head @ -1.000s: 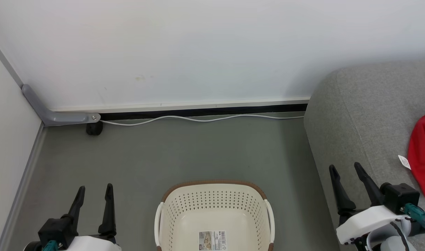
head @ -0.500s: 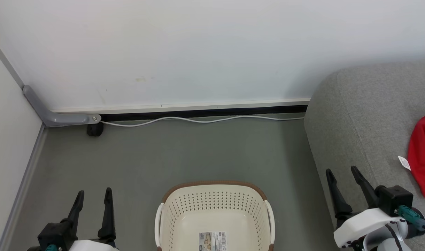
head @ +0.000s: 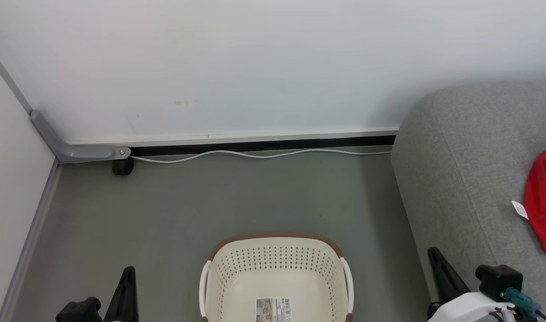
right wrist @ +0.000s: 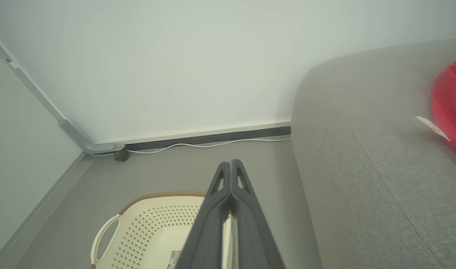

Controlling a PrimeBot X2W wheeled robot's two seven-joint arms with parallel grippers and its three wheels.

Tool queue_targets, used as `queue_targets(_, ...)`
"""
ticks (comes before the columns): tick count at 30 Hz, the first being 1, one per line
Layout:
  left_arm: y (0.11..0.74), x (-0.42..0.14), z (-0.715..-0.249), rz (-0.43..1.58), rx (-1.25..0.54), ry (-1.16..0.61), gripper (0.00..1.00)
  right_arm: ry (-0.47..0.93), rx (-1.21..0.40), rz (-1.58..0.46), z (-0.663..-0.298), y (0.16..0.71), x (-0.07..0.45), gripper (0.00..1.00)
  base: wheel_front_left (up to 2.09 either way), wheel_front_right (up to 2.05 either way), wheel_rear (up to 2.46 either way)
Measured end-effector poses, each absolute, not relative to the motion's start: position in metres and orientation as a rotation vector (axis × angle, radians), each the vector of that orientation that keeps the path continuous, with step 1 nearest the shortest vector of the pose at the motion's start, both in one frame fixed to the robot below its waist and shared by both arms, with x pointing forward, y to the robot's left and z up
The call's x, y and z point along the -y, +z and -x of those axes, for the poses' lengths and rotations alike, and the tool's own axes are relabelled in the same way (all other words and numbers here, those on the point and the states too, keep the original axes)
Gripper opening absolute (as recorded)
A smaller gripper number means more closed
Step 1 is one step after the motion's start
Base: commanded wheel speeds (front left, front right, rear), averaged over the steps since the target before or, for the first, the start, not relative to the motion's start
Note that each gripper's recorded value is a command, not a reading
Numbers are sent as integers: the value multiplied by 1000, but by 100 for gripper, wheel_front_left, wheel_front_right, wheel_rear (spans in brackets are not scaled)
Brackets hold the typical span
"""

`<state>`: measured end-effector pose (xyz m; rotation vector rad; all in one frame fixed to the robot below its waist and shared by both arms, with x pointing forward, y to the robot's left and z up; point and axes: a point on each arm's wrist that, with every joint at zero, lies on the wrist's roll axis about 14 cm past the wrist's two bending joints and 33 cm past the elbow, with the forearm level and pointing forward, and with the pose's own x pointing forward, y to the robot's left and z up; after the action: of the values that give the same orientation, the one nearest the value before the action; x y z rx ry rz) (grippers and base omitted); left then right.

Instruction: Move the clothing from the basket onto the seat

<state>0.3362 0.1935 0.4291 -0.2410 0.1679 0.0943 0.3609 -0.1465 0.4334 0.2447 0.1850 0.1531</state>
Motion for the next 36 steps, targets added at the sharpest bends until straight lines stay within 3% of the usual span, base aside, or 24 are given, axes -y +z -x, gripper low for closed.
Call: queue_targets(36,427,-197,-340,636,-197,164,0,5,-184,-631,-370,444,171,0,0,0,0)
